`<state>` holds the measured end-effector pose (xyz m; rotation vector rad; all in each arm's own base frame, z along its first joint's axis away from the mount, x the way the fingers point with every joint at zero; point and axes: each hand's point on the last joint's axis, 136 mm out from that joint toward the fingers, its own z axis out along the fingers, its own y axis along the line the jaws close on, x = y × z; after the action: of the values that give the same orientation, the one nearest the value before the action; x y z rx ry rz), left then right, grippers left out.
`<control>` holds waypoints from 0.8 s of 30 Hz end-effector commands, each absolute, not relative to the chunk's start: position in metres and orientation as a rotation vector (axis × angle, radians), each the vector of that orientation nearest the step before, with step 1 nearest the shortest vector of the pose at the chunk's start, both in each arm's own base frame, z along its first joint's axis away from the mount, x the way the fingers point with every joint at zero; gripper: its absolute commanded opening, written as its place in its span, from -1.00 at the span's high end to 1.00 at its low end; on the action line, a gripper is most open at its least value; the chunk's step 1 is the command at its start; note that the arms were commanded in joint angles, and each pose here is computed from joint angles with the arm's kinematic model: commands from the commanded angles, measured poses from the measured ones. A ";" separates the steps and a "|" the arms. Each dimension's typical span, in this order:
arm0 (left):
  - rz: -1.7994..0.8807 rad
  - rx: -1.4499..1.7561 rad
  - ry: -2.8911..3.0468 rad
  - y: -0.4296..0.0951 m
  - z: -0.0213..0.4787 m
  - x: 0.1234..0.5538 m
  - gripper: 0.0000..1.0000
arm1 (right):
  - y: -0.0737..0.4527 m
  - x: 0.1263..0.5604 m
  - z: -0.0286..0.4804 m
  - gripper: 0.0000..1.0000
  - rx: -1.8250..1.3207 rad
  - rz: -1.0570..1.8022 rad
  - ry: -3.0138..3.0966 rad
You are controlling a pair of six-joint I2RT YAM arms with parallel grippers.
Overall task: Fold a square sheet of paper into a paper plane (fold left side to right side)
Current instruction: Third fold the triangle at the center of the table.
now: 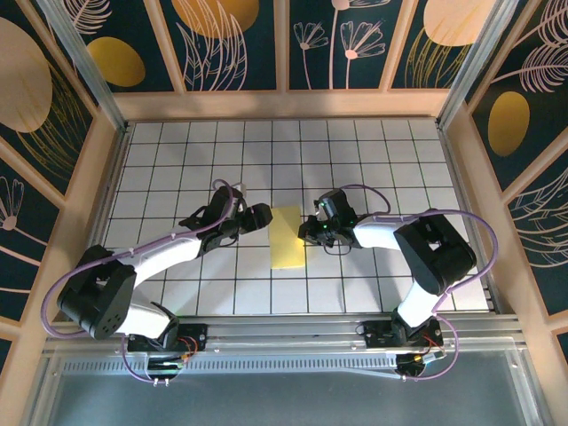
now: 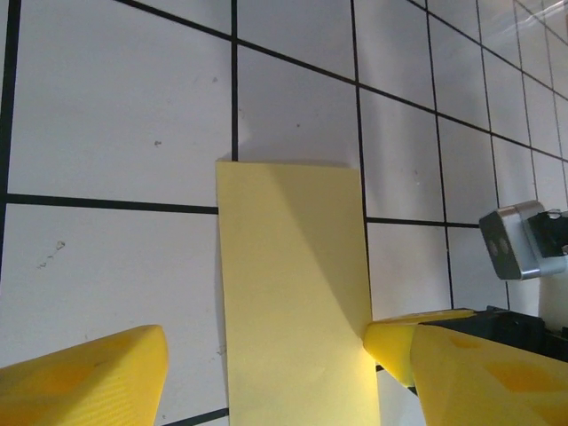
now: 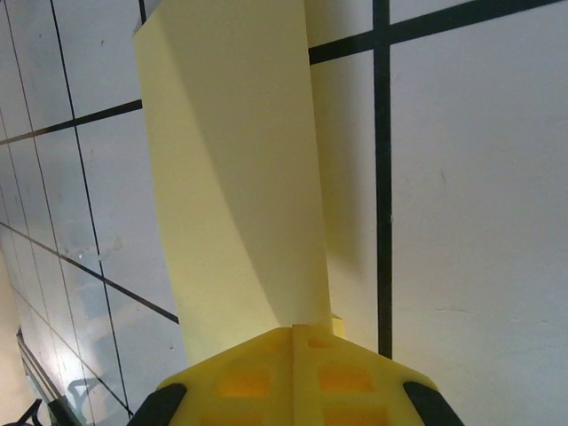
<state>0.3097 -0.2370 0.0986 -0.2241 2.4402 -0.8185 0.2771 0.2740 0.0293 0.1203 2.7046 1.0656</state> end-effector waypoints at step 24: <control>-1.002 -0.091 2.760 -0.280 0.030 0.270 0.36 | 0.252 0.260 -0.010 1.00 0.112 0.879 2.812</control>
<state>0.2699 -0.2703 0.0271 -0.1231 2.7501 -0.9611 0.2719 0.2679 0.0167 0.0960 2.7289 1.0197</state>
